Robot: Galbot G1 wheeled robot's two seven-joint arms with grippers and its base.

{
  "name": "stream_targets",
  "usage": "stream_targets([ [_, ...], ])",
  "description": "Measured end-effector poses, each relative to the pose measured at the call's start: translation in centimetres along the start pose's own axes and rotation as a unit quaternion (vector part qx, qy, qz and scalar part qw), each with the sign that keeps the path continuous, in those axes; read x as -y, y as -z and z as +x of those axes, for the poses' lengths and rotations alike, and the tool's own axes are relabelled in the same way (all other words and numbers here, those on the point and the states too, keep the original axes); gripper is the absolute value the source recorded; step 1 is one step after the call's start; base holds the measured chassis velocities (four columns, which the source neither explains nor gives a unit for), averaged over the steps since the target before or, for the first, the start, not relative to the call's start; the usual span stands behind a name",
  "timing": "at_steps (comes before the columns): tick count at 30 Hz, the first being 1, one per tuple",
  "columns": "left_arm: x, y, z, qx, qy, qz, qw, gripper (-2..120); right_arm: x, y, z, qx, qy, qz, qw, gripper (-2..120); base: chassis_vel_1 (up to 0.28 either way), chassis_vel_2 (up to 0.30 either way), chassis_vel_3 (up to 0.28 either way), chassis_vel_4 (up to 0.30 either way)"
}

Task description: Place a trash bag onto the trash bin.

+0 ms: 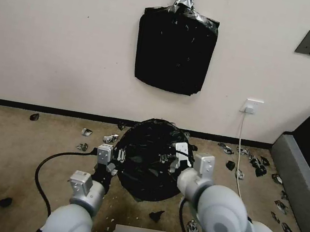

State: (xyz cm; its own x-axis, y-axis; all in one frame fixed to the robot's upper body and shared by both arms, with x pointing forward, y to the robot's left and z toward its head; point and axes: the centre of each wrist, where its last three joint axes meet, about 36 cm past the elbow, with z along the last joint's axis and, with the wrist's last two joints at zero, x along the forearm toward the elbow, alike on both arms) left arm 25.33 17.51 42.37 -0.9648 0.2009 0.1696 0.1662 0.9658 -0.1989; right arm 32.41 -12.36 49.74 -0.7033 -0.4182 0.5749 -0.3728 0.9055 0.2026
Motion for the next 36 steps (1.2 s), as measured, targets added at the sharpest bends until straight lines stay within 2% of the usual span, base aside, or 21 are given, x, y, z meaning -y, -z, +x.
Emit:
stream_targets([
  [14, 0.8, -0.4, 0.6, -0.003, -0.005, 0.001, 1.0, 4, -2.2, -1.7, -2.9, -0.052, -0.051, 0.069, 0.995, 0, 0.0, 0.0, 0.0, 0.0],
  [18, 0.7, -0.4, 0.6, -0.004, -0.005, -0.002, 1.0, 4, -3.0, -2.0, -3.2, -0.05, -0.055, 0.087, 0.993, 0, 0.0, 0.0, 0.0, 0.0],
  [28, 0.5, -1.0, 0.5, -0.013, -0.002, -0.005, 0.9999, 4, -3.7, -1.3, -2.7, -0.026, -0.066, 0.101, 0.992, 0, 0.0, 0.0, 0.0, 0.0],
  [36, 0.8, -1.0, 0.8, -0.015, -0.011, -0.002, 0.9998, 4, -3.6, -1.1, -4.7, -0.041, -0.073, 0.098, 0.992, 0, 0.0, 0.0, 0.0, 0.0],
])
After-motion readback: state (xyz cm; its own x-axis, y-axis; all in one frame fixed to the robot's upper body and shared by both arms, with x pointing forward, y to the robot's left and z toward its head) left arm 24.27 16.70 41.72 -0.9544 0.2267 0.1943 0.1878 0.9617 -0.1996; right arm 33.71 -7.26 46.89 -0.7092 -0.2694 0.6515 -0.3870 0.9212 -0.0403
